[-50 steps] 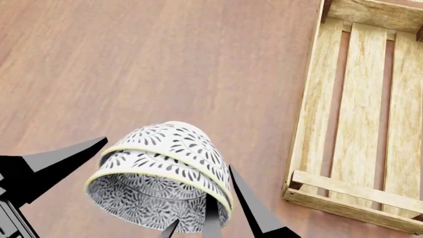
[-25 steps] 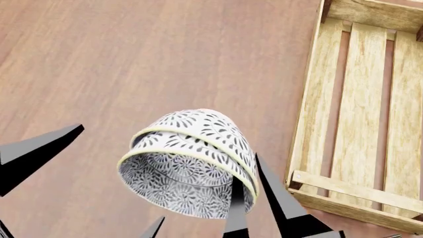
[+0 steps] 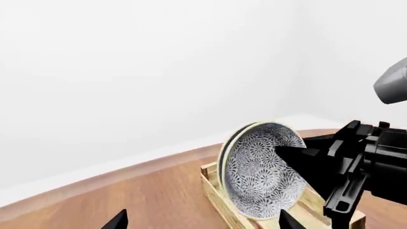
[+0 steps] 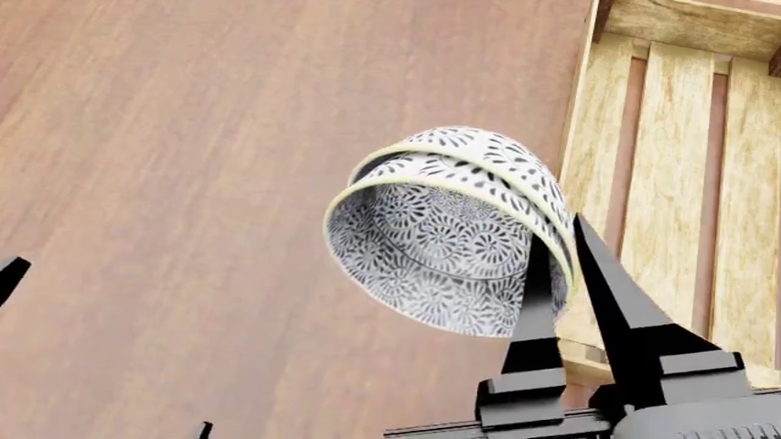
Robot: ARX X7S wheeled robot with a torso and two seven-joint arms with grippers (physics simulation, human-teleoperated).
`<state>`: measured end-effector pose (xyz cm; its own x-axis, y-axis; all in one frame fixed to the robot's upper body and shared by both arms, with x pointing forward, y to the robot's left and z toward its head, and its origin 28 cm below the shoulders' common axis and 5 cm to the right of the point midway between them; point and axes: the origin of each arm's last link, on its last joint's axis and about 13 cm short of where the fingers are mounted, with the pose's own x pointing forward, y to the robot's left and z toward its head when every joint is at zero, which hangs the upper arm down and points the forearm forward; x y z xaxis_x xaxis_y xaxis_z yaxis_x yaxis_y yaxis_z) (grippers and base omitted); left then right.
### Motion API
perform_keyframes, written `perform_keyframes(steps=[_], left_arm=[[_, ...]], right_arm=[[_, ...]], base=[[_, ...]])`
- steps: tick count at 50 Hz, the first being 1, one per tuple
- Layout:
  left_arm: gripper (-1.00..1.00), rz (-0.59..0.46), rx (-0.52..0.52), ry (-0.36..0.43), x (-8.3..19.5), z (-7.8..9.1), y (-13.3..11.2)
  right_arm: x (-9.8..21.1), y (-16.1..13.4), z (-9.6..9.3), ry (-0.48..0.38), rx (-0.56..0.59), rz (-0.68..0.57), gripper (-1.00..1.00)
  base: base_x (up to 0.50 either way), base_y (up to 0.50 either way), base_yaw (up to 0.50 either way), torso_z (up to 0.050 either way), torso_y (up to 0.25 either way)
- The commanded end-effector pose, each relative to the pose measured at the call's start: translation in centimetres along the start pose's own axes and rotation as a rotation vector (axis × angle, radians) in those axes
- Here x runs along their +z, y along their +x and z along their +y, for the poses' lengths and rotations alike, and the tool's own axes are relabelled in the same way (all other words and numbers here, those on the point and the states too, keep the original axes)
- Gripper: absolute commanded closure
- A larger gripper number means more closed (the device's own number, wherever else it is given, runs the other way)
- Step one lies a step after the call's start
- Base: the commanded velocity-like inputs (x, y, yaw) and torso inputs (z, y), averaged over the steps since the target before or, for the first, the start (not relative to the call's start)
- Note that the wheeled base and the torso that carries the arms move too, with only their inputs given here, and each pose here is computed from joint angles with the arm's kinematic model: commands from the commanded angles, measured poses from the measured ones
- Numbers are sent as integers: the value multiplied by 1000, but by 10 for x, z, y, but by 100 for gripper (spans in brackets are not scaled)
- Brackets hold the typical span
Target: Stack the right bowl on the left bowl and place them in the tray.
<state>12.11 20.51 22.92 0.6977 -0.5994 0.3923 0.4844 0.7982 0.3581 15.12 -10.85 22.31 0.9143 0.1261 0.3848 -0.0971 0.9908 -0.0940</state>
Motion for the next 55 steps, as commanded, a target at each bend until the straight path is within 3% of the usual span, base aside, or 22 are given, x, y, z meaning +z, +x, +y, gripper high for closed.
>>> perform_keyframes(steps=[1, 11, 35, 43, 46, 53, 55], left_arm=[[-100, -49, 24, -28, -2, -2, -10], [-100, -50, 65, -21, -15, -9, -16], [-100, -130, 175, -152, -38, -18, -27], [-100, -136, 178, -164, -38, -22, -26], [-100, -135, 173, -176, -39, -22, -26], [-100, -140, 179, -185, -37, -22, -26], [-100, -140, 178, -191, -37, -22, -26]], right_arm=[[21, 16, -11, 8, -15, -63, 100], [32, 26, -30, 45, -104, -32, 100], [36, 62, -43, 161, -193, 46, 100], [32, 82, -52, 287, -238, 91, 100], [31, 93, -56, 256, -271, 113, 100], [32, 113, -62, 314, -300, 140, 100], [33, 121, -64, 370, -315, 148, 100]], base=[[0, 0, 0, 0, 0], [0, 0, 0, 1, 1], [0, 0, 0, 0, 1], [0, 0, 0, 1, 0], [0, 0, 0, 0, 0], [0, 0, 0, 0, 1], [0, 0, 0, 0, 0]])
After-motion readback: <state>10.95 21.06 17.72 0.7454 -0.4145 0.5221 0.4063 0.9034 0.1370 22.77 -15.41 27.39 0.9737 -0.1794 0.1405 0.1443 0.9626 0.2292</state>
